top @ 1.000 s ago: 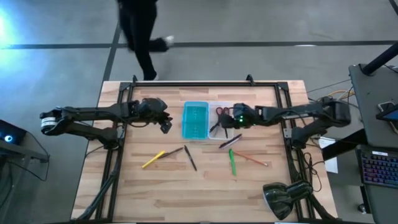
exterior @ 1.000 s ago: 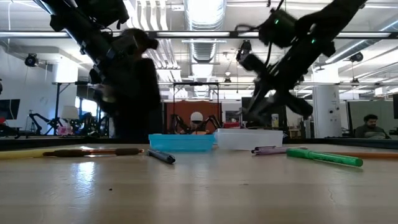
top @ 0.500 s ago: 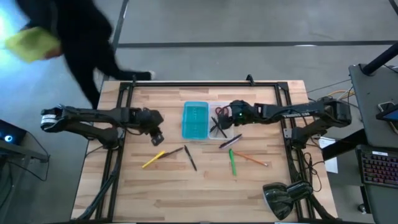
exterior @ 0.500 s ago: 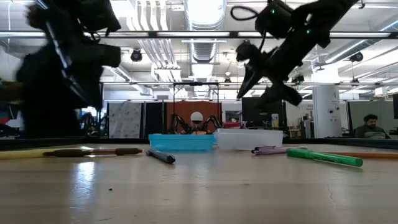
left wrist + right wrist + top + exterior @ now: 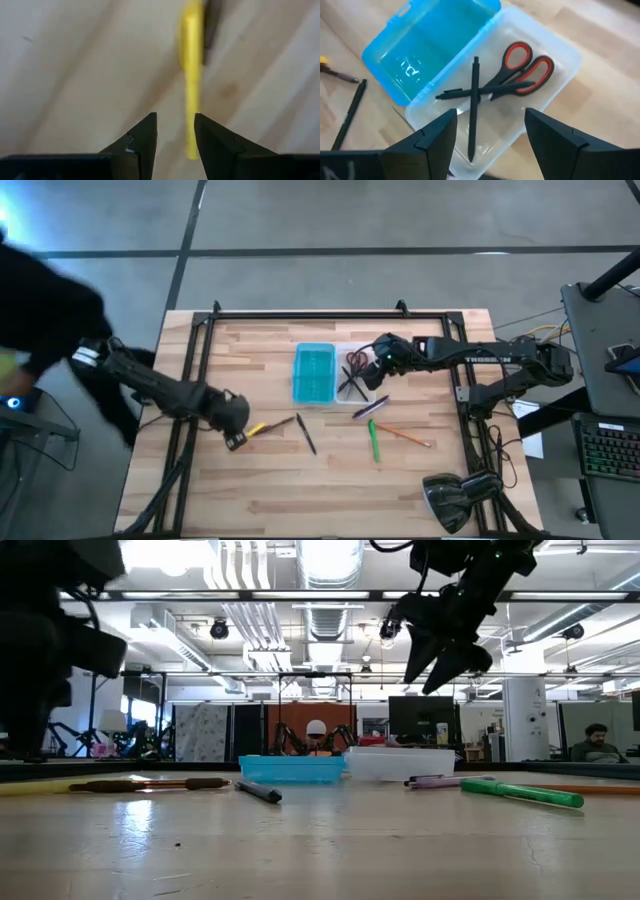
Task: Pick & place school supplies into a supply box
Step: Put the yellow pen into the supply box
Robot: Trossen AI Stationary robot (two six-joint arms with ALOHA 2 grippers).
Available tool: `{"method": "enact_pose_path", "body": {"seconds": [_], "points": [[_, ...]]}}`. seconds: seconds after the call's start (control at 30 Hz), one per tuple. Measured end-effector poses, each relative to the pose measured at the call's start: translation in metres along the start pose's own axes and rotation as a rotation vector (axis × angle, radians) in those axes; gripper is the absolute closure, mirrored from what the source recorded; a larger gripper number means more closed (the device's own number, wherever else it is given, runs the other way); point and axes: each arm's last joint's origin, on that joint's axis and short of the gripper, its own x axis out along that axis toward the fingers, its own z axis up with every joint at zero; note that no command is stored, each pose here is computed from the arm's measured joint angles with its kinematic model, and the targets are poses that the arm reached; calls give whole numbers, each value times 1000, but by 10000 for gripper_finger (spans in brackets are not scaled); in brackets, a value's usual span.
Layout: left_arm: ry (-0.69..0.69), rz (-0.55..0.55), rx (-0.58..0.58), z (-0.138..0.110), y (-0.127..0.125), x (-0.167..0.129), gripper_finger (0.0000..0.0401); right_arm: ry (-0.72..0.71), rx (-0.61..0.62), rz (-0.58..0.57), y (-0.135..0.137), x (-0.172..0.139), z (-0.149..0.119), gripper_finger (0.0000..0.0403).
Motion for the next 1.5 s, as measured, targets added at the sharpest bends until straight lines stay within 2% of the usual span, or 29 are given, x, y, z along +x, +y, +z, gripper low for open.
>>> {"method": "enact_pose_path", "body": {"seconds": [0.13,0.3,0.57,0.83,0.97,1.13,1.3,1.5], "points": [[-36,-40,-40,-10,-13,0,286,-12,-17,-8,0,-1,2,179],[-75,3,-69,-14,-19,7,286,2,-34,-22,-4,3,-1,179],[-69,40,-12,-8,-31,34,286,4,-40,-31,-7,4,0,179],[-14,157,-5,-9,-31,59,289,8,-41,-33,-8,4,-1,179],[-2,183,-1,-9,-29,62,317,11,-45,-35,-8,4,-1,179],[2,185,-22,-6,-27,61,382,9,-44,-37,-8,4,-1,179],[10,154,-50,-1,-25,58,387,-28,-22,-88,-9,4,0,179],[-4,63,-109,7,-21,41,389,-71,-5,-98,-7,0,6,179]]}}
